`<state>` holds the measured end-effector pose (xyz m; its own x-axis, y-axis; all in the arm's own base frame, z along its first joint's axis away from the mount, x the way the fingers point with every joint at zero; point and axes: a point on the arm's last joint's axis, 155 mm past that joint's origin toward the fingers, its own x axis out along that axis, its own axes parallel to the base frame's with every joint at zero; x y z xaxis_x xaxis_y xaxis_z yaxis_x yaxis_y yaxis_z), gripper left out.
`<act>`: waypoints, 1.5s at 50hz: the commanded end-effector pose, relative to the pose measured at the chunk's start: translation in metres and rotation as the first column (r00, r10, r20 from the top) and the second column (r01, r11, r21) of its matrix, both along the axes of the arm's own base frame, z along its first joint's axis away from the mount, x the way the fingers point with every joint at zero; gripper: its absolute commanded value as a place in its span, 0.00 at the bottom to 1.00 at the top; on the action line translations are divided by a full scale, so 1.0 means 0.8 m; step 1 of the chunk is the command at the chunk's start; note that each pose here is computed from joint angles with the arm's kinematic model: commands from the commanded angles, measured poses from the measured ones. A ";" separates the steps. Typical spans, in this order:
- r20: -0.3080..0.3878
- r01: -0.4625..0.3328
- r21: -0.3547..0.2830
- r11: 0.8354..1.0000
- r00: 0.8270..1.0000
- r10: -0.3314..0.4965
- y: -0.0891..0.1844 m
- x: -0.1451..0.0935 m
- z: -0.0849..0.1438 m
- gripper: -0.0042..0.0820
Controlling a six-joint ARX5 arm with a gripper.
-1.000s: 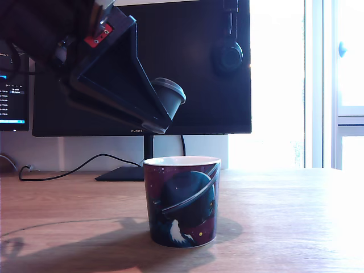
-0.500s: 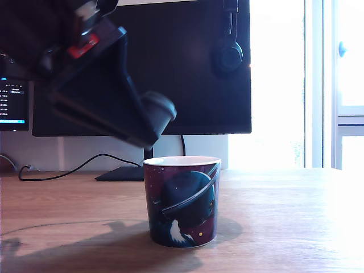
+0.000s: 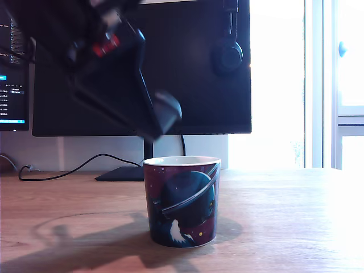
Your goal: Pick up the coffee capsules from the table one by one and drop them inside the nearest coffee cup
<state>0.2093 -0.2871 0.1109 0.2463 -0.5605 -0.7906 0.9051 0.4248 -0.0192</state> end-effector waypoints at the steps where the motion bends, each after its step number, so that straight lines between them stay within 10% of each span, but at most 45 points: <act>1: 0.016 0.012 0.013 1.000 1.000 -0.012 -0.007 0.010 0.005 0.26; 25: -0.017 0.050 0.139 0.989 0.999 -0.049 -0.022 0.034 -0.014 0.26; 67: -0.002 0.050 0.120 0.992 0.999 -0.050 -0.029 0.039 -0.005 0.26; 70: 0.003 0.051 0.113 0.992 0.999 -0.052 -0.031 0.040 -0.004 0.35; 75: -0.003 0.036 0.095 0.995 0.999 -0.036 -0.034 0.041 -0.001 0.77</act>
